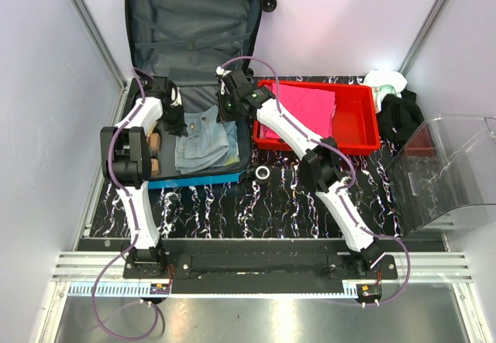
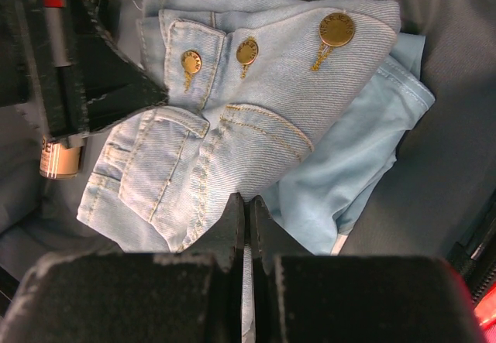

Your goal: Open, take out, and arrange the luggage

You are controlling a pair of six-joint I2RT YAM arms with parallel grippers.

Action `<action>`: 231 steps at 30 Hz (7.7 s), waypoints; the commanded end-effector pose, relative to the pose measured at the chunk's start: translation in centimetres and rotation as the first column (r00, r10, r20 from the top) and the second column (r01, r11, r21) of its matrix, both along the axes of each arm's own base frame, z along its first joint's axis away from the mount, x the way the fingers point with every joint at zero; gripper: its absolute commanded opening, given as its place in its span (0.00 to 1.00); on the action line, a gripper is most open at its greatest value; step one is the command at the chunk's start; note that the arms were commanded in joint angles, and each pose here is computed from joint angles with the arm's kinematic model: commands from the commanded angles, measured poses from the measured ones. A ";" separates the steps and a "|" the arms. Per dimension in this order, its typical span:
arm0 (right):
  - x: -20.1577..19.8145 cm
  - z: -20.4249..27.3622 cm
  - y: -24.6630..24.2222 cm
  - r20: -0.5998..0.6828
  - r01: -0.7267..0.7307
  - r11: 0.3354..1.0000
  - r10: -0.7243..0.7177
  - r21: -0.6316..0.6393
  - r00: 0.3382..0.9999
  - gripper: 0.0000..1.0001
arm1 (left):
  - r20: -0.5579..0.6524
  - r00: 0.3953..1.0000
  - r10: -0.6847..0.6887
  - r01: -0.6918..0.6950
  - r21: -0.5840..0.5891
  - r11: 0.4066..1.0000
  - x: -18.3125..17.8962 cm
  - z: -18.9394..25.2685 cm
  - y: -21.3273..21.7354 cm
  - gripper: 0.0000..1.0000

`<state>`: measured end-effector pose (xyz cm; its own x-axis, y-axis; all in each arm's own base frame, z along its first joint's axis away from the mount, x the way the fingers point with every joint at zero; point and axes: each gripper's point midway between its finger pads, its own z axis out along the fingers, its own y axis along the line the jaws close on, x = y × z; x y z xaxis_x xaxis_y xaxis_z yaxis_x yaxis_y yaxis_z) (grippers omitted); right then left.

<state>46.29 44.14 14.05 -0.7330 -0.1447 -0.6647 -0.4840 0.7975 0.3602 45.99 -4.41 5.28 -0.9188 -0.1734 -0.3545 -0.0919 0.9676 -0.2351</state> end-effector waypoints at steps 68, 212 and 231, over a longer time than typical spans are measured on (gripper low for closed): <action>6.0 5.7 -35.2 0.232 0.512 0.846 -0.473 -0.152 0.850 0.00 | 0.564 0.778 -0.278 0.489 -0.265 0.831 7.3 13.8 -33.9 0.00; 6.1 14.3 -8.8 0.248 0.160 0.979 -0.187 0.127 0.951 0.00 | 0.334 0.941 0.052 -0.012 -0.120 0.993 4.4 14.8 -3.6 0.00; 7.7 7.9 -32.5 0.197 0.432 0.889 -0.401 -0.152 0.895 0.00 | 0.483 0.852 -0.202 0.330 -0.196 0.923 7.1 16.0 -27.7 0.00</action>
